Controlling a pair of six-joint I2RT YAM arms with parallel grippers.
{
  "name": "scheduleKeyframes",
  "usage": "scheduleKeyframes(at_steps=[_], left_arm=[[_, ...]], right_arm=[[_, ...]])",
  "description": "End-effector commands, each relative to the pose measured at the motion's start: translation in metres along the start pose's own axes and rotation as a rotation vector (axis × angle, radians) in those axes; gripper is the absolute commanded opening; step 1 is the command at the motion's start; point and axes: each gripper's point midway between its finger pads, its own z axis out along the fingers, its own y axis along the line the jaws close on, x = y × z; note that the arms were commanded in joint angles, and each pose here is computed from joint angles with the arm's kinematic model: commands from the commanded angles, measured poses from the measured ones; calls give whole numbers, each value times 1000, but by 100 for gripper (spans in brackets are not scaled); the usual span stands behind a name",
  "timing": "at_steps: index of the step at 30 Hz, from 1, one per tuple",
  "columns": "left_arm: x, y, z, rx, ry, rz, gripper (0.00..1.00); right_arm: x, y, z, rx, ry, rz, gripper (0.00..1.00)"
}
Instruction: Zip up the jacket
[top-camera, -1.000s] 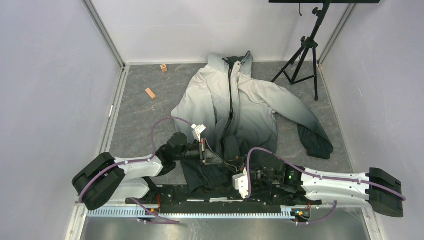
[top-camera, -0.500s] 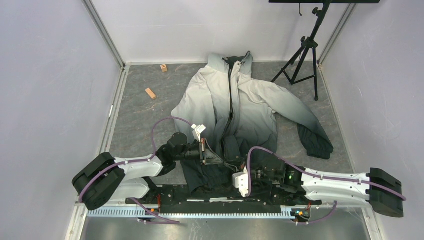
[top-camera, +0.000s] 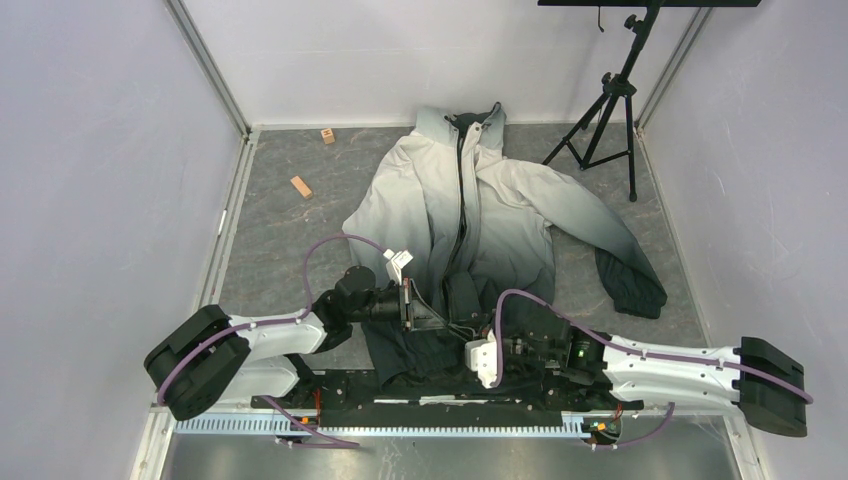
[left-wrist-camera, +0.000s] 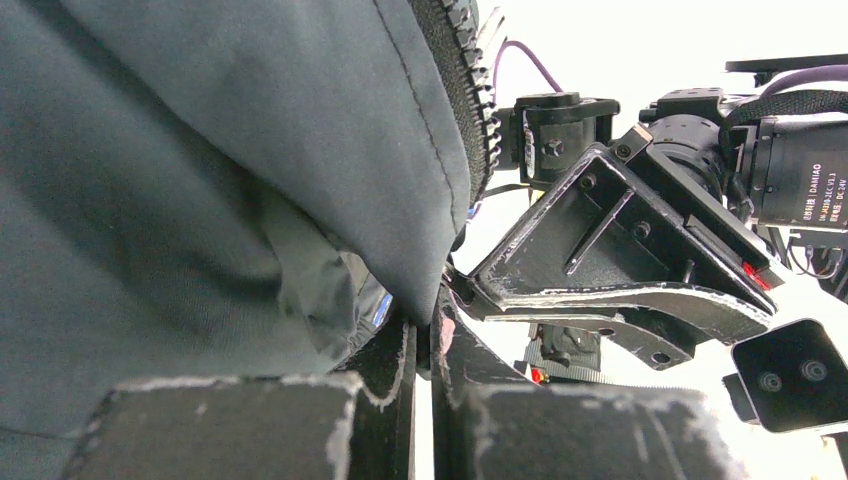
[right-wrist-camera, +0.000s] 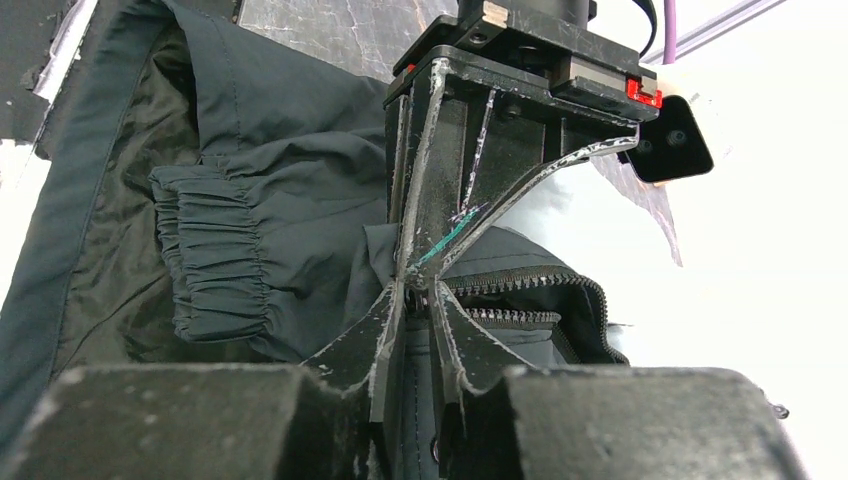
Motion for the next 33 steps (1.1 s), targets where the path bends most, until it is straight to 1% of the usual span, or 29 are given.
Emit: scheduleKeyframes(at_steps=[1,5,9,23,28,30,32,33], left_arm=[[3,-9,0,29,13,8,2],[3,-9,0,28,14,8,2],[3,-9,0,29,13,9,2],[3,-11,0,34,14,12,2],[3,-12,0,37,14,13,2],[3,-12,0,37,16,13,2],[3,-12,0,34,18,11,2],[4,-11,0,31,21,12,2]], right_arm=[[-21,-23,-1,69,-59,-5,21],[-23,-23,-2,65,-66,-13,26],[-23,-21,-3,54,-66,-16,29],[-12,-13,2,21,-33,-35,27],[-11,-12,4,13,-30,-37,22],[-11,-11,5,11,-28,-37,14],[-12,-13,5,11,-25,-34,0],[-13,-13,6,10,-26,-32,0]])
